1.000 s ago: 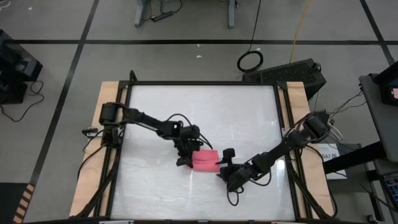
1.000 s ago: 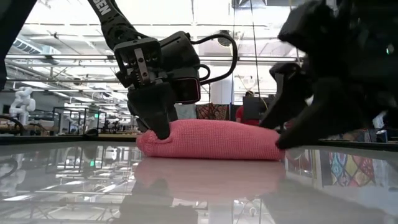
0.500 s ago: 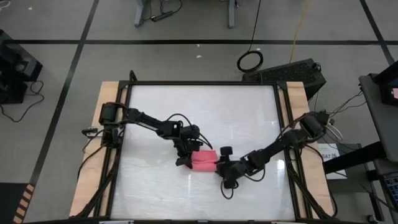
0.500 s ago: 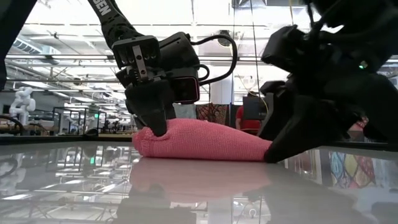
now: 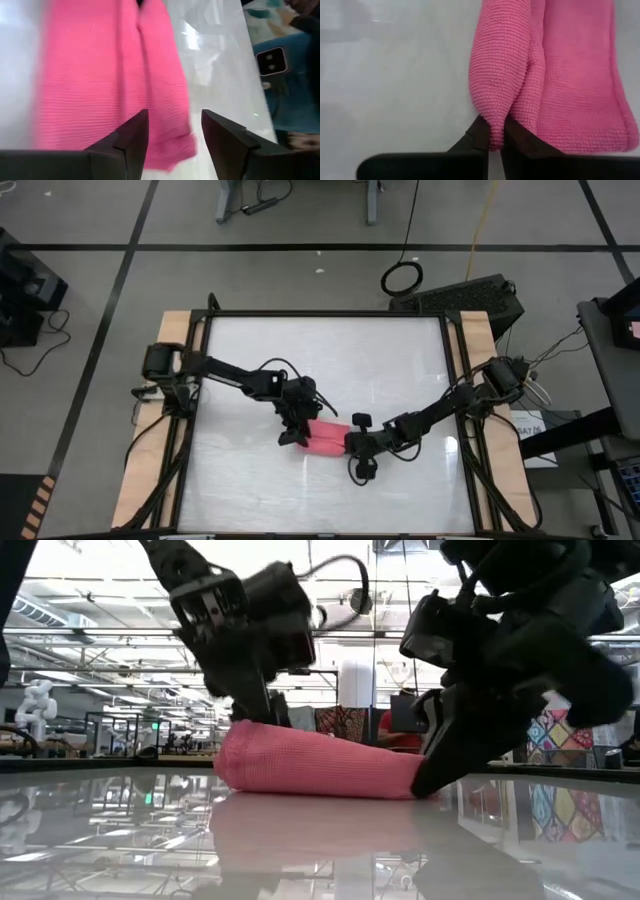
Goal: Roll towel
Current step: Roll the pink microfiber cloth
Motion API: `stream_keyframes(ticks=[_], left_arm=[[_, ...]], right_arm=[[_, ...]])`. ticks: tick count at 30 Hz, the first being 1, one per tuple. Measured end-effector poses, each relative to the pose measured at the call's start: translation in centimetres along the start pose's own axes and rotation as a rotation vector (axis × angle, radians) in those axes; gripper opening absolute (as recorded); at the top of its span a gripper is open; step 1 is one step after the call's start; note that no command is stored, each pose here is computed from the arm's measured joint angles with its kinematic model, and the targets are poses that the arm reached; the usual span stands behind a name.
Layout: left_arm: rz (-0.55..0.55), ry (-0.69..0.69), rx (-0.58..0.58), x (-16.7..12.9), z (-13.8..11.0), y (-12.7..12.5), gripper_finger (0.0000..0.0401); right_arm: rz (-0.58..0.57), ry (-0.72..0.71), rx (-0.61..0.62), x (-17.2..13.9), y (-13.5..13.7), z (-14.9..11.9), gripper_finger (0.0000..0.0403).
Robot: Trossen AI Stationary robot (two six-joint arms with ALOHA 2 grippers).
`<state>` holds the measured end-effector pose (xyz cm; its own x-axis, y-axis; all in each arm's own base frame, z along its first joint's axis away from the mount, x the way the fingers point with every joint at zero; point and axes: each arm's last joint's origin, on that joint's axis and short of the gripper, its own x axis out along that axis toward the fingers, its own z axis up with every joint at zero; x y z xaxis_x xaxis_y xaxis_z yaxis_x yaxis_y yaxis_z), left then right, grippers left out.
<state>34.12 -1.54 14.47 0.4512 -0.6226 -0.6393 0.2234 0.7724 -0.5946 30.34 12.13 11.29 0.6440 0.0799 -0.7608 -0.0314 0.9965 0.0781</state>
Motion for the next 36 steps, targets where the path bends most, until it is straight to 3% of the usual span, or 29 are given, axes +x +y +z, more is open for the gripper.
stream_keyframes(ticks=[7, 15, 21, 36], left_arm=[[0.174, -0.041, 0.263, -0.9, 0.5, -3.7, 0.0189], [0.335, 0.013, 0.594, 1.8, -0.8, -8.2, 0.0190], [0.513, 0.024, 0.743, 3.0, -1.6, -10.0, 0.0190], [0.608, 0.107, 0.718, 3.9, -5.1, -7.3, 0.0190]], right_arm=[[0.152, 0.038, 0.145, -0.1, -1.0, 0.7, 0.0006], [0.285, 0.091, 0.324, 0.0, -2.9, 1.3, 0.0006], [0.368, 0.106, 0.431, 0.1, -4.3, 1.9, 0.0006], [0.459, 0.024, 0.528, -0.1, -5.5, 3.3, 0.0006]])
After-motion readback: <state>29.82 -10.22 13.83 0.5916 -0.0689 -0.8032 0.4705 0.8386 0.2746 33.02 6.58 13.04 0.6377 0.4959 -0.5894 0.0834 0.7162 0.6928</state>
